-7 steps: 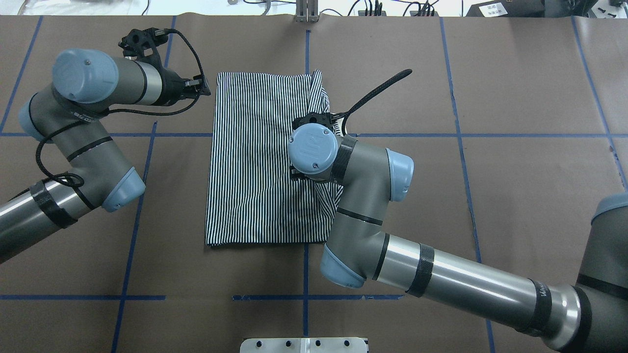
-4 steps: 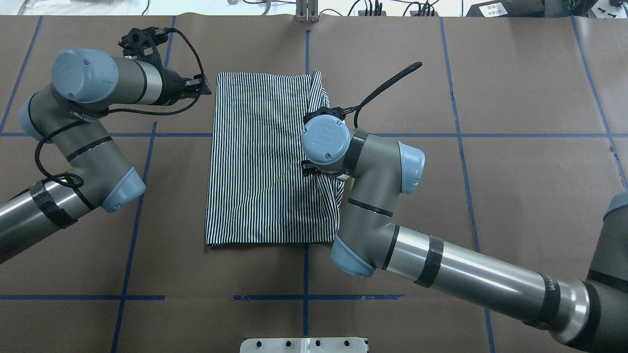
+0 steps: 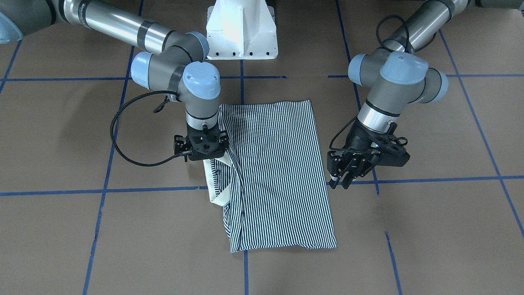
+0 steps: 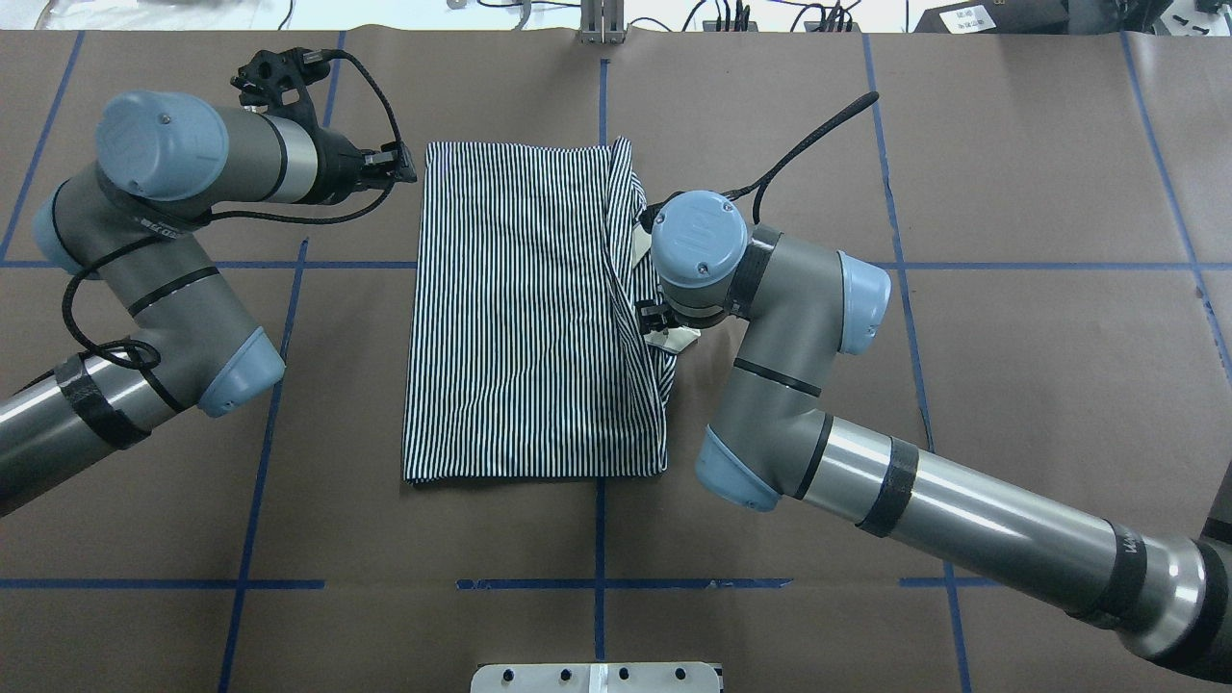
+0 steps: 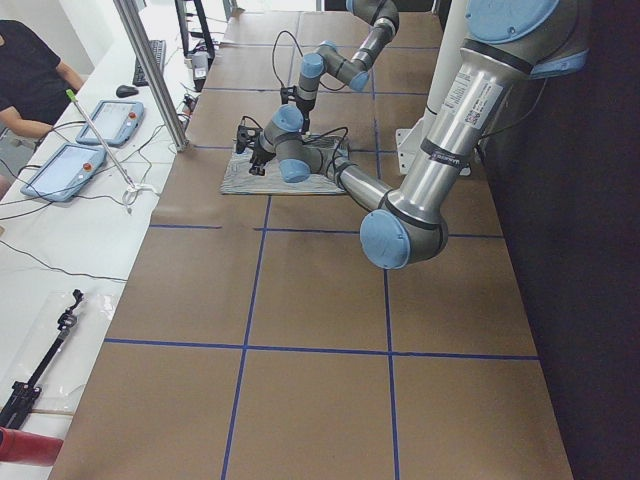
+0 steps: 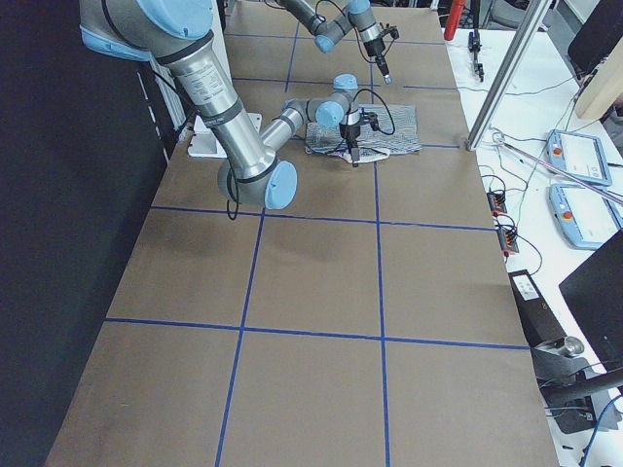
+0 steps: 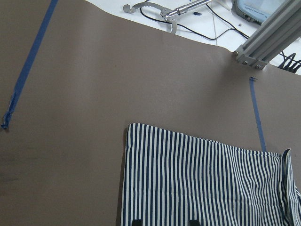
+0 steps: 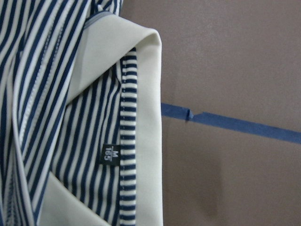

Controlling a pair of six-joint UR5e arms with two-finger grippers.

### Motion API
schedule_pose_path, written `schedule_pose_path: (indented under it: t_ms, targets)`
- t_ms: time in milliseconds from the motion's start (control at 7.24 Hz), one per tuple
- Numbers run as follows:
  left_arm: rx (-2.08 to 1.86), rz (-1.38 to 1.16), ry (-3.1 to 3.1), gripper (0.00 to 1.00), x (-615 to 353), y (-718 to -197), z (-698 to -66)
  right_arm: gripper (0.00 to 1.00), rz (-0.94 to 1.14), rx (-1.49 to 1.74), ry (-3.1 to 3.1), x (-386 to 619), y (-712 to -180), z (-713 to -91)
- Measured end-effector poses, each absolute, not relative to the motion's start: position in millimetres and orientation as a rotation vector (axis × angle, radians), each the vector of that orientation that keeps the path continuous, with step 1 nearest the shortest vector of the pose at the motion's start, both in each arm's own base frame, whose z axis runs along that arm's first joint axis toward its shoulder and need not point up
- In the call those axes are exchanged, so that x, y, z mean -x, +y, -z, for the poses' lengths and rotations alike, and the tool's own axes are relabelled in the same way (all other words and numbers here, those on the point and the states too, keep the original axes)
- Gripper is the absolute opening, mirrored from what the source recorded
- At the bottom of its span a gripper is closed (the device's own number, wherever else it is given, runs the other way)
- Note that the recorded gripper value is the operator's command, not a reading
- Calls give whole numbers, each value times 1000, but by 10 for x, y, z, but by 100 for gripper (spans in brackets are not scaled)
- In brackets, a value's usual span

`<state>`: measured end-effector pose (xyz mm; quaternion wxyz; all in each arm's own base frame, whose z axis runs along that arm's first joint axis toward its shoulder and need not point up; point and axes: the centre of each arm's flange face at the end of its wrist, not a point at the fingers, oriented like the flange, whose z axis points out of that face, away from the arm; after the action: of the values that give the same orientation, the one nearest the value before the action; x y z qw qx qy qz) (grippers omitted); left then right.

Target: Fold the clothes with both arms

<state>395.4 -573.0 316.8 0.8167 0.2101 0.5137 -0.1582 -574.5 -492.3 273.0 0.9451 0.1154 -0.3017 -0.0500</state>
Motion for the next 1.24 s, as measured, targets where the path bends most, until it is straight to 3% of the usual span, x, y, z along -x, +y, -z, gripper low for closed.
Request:
schedule_pose_path:
  t_ms: [414,690,1243]
  targets:
    - [-448,338,1096,43,-3953,-5729,-3161,98,-30,-221,-696,5792,-4770,-2354]
    - [-448,337,1096,43,-3953,-5728,-3165,73,-233,-177,-759,5996,-4265,-2143]
    - [-448,336,1097,43,-3958,-5726,-3160,71,-511,-65,-864,6210,-3789,-2312]
